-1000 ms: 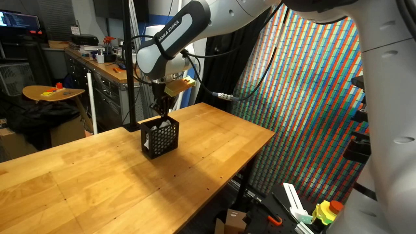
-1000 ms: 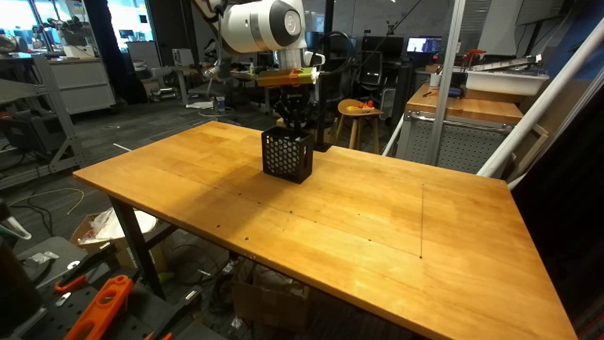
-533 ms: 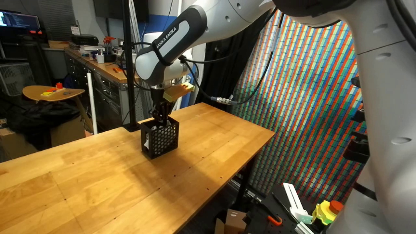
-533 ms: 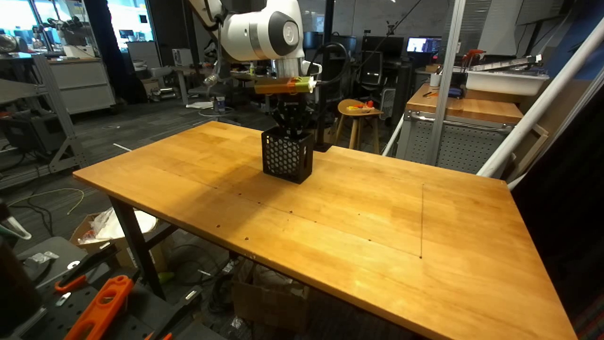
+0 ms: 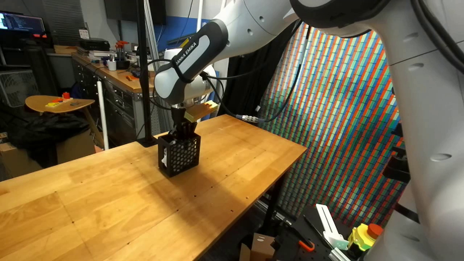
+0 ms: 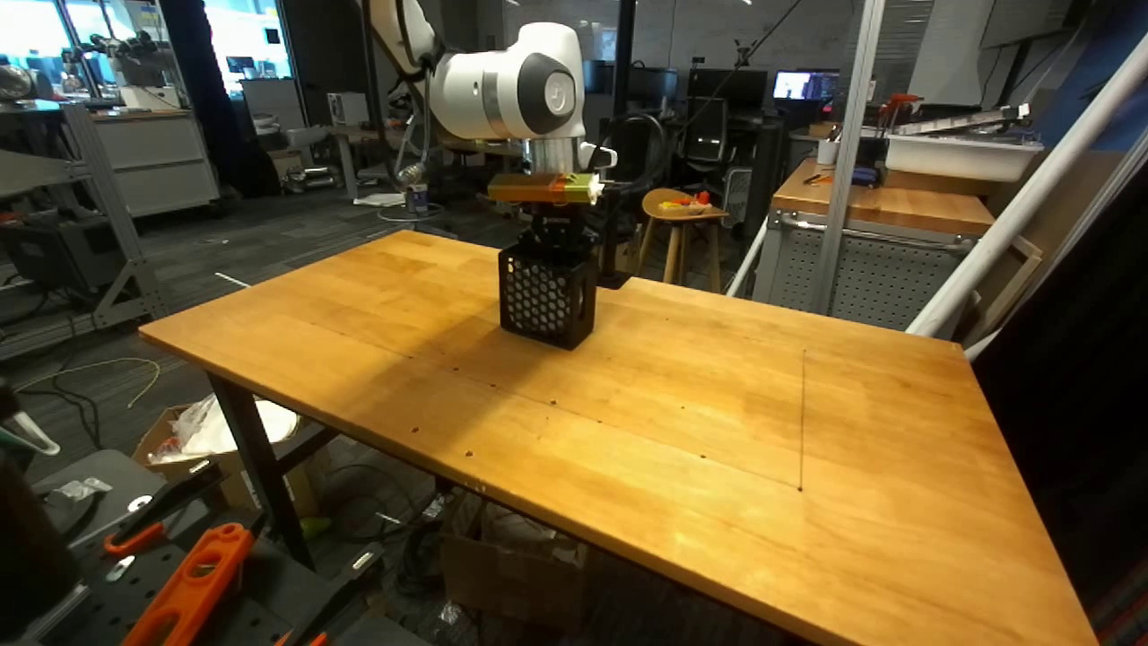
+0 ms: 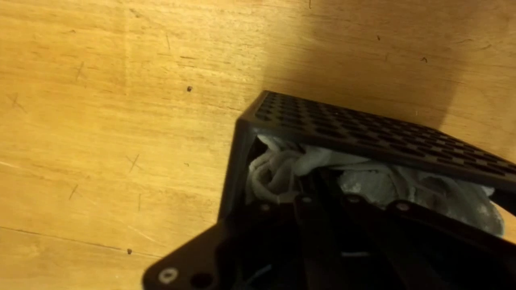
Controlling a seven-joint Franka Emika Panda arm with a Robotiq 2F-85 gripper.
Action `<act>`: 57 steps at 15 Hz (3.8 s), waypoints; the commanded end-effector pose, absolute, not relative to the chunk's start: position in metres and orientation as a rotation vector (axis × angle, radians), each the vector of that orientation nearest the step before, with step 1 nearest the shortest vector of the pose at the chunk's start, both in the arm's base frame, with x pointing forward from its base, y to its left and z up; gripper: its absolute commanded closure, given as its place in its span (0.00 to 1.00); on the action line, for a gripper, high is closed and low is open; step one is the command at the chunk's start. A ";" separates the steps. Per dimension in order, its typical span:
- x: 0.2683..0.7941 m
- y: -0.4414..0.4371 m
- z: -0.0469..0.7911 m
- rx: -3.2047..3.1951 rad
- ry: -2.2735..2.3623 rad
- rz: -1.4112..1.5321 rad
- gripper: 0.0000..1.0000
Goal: Put the towel in the black basket
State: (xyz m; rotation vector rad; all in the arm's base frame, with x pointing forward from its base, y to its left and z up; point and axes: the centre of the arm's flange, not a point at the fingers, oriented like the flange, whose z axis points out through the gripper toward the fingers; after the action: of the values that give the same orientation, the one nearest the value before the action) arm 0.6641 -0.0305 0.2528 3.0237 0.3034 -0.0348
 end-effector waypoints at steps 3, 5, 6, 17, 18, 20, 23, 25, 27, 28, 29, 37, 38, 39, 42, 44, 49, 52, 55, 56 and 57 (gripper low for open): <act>0.657 -0.038 0.246 3.058 0.292 -0.026 0.90; 0.656 -0.038 0.250 3.051 0.295 -0.021 0.90; 0.656 -0.037 0.252 3.048 0.299 -0.017 0.90; 0.657 -0.014 0.305 3.002 0.331 0.062 0.90; 0.656 -0.009 0.308 3.002 0.333 0.068 0.90; 0.653 0.004 0.311 3.000 0.341 0.070 0.90; 0.648 0.024 0.310 3.003 0.347 0.070 0.90; 0.643 0.033 0.308 3.008 0.345 0.062 0.90; 0.639 0.035 0.304 3.010 0.333 0.053 0.90; 0.637 0.035 0.303 3.011 0.328 0.051 0.90; 0.635 0.033 0.302 3.012 0.320 0.046 0.90; 0.628 0.021 0.283 3.043 0.297 -0.004 0.90; 0.628 0.021 0.280 3.047 0.295 -0.013 0.90; 0.628 0.020 0.278 3.054 0.297 -0.017 0.90; 0.629 0.017 0.270 3.066 0.306 -0.040 0.90; 0.633 0.008 0.268 3.073 0.292 -0.045 0.90; 0.641 -0.012 0.266 3.125 0.260 -0.049 0.90; 0.647 -0.024 0.273 3.131 0.249 -0.033 0.90; 0.650 -0.034 0.284 3.123 0.227 -0.008 0.90; 0.650 -0.035 0.290 3.120 0.217 0.004 0.89; 0.651 -0.034 0.295 3.115 0.207 0.015 0.90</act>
State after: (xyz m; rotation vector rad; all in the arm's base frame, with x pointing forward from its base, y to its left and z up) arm 0.6424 -0.0322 0.2747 3.1085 0.2126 -0.0169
